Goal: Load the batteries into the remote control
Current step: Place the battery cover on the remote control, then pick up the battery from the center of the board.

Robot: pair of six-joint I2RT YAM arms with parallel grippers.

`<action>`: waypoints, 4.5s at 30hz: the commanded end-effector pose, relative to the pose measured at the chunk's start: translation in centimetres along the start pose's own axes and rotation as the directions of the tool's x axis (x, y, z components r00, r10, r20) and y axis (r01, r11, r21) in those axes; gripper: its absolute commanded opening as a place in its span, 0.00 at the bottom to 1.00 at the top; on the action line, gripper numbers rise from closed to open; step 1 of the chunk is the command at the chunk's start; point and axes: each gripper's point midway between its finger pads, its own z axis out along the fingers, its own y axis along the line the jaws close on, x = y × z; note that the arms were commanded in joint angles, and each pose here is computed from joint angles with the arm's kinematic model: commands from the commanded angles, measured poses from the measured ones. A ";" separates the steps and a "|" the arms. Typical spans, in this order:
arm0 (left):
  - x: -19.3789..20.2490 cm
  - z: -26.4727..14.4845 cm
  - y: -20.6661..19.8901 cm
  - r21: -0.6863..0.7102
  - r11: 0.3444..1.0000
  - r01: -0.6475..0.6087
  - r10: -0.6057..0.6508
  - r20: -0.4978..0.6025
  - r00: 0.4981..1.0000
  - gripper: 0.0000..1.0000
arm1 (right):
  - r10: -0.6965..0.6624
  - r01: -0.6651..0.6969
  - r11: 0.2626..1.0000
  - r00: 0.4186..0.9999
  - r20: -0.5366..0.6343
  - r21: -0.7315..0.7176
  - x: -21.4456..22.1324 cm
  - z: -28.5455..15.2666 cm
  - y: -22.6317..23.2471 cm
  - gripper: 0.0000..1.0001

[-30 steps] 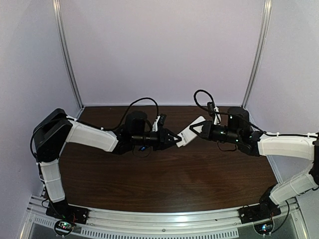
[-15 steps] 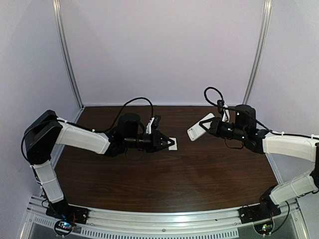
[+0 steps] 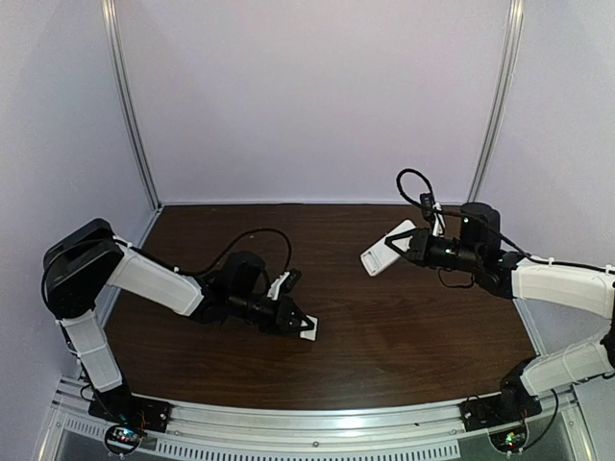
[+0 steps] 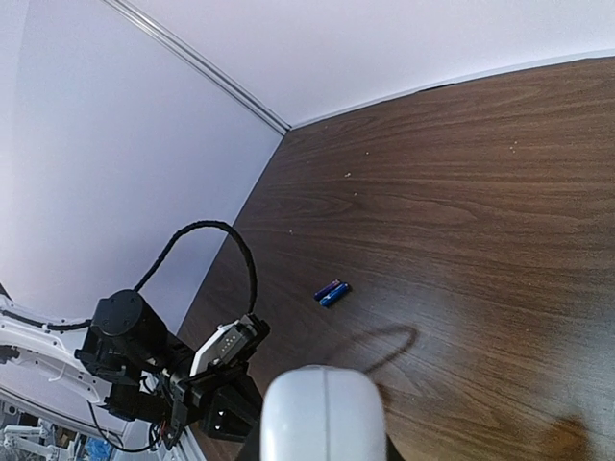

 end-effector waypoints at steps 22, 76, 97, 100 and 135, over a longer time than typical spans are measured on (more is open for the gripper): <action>0.2 -1.6 5.0 -0.260 0.965 -0.036 0.021 -0.060 0.998 0.49 | -0.022 0.019 0.996 0.999 -0.040 -0.089 0.7 -0.1 1.2 0.00; -12.4 -8.0 11.4 -0.545 0.616 -0.569 0.427 -0.376 0.822 0.25 | -0.008 -0.051 0.958 0.979 -0.206 -0.281 3.7 0.1 3.0 0.00; -12.5 -6.8 14.4 -0.564 0.573 -0.595 0.417 -0.425 0.804 0.22 | -0.009 -0.055 0.955 0.977 -0.214 -0.291 3.9 0.2 3.0 0.00; -12.5 -6.7 14.8 -0.567 0.566 -0.598 0.412 -0.433 0.802 0.21 | -0.012 -0.053 0.954 0.977 -0.212 -0.295 3.9 0.2 3.1 0.00; -13.5 -11.6 1.2 -0.552 0.283 -0.784 0.708 -0.431 0.559 0.00 | 0.055 -0.142 0.959 0.942 -0.330 -0.247 6.3 -1.3 2.9 0.00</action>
